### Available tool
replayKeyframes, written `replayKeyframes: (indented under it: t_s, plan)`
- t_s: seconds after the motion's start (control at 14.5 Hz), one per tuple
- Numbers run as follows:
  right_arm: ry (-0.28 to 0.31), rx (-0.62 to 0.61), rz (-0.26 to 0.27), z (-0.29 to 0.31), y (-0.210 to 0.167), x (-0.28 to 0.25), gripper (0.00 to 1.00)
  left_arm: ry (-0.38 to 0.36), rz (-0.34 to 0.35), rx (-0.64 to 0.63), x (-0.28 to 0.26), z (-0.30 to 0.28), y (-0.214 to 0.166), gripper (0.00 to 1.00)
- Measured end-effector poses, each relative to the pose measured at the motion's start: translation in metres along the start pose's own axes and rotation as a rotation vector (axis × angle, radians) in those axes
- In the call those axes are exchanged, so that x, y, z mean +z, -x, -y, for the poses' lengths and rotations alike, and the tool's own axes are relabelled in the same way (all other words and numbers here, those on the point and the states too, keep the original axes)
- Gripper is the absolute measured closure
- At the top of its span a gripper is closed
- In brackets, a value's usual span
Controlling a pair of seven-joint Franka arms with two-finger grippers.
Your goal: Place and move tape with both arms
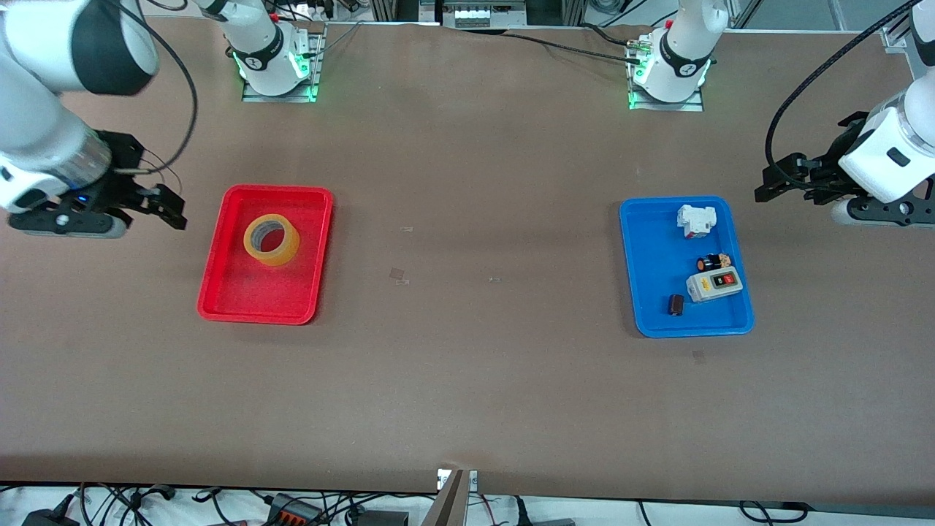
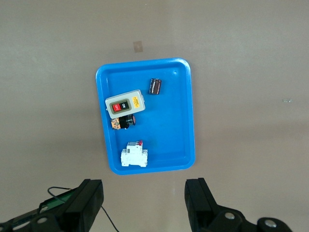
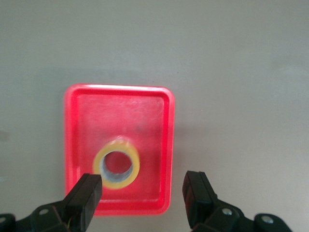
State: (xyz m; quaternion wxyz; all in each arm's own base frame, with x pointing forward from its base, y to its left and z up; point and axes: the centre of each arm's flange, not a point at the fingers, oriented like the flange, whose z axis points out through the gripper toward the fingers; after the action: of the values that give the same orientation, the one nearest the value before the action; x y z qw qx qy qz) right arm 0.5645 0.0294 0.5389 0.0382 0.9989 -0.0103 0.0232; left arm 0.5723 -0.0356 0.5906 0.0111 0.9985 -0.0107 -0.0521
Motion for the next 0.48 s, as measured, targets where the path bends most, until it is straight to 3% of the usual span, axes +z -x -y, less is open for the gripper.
replayKeyframes:
  t_s: [0.21, 0.48]
  plan:
    - [-0.052, -0.001, -0.005, 0.013, 0.0, -0.053, 0.01, 0.0, 0.001, 0.0, 0.001, 0.0, 0.0, 0.0]
    - [-0.054, 0.036, 0.031, 0.046, 0.008, -0.06, 0.01, 0.0, 0.003, 0.0, 0.001, 0.0, 0.0, 0.0]
